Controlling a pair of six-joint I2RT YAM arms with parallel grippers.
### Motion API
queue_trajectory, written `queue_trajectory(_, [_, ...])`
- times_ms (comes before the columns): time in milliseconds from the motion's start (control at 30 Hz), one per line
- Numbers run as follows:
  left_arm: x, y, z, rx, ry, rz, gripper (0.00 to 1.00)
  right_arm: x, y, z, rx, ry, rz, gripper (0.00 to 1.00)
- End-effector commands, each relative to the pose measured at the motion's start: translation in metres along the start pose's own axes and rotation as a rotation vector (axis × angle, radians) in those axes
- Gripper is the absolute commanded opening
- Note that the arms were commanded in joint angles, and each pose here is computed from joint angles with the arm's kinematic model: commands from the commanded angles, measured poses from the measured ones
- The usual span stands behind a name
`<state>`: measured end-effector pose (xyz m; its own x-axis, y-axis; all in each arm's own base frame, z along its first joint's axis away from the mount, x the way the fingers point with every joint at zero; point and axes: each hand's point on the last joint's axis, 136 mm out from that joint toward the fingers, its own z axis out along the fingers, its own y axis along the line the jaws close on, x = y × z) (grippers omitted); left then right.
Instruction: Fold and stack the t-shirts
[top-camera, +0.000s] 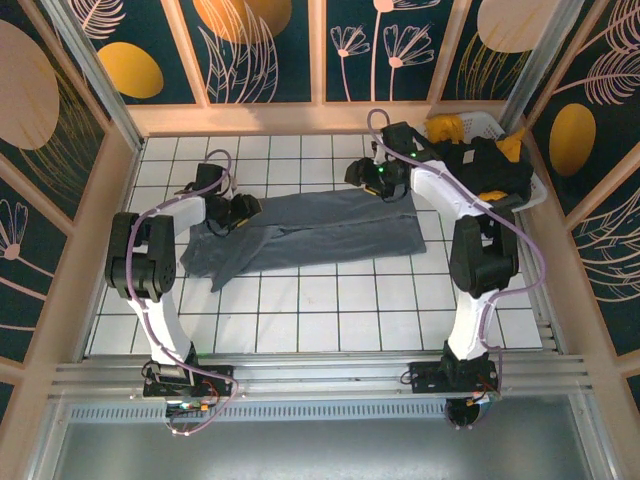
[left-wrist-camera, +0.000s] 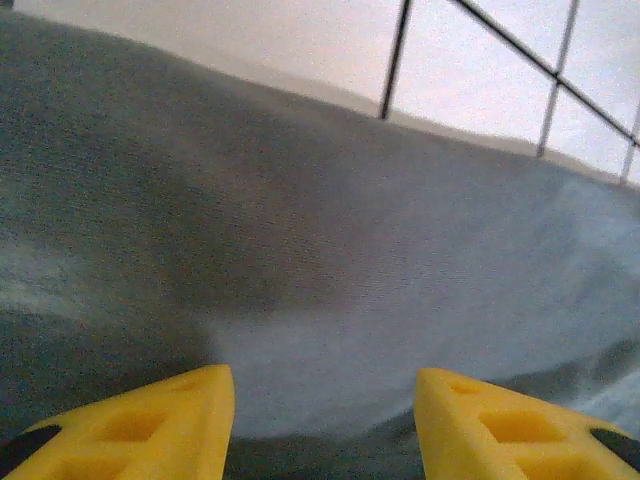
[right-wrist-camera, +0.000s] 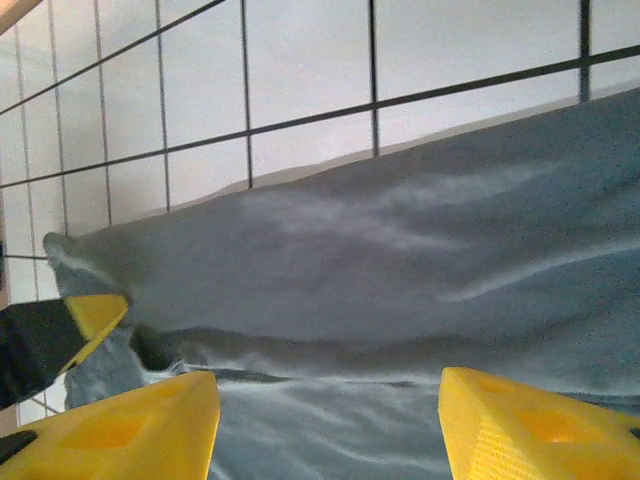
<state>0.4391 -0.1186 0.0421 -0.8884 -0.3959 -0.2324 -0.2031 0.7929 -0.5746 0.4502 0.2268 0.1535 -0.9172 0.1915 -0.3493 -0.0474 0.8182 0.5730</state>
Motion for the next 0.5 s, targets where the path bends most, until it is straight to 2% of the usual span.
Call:
queue_trajectory(0, [0.001,0.005,0.005,-0.006,0.004,0.073,0.51,0.008,0.011,-0.008,-0.046,0.002,0.01,0.61])
queue_trajectory(367, [0.025,-0.004,-0.005,-0.019,0.001,0.126,0.48,0.012,0.012,-0.006,-0.053,0.013,0.031,0.61])
queue_trajectory(467, [0.029,-0.002,-0.007,-0.034,-0.003,0.122,0.4,0.012,0.013,-0.005,-0.06,0.012,0.035,0.61])
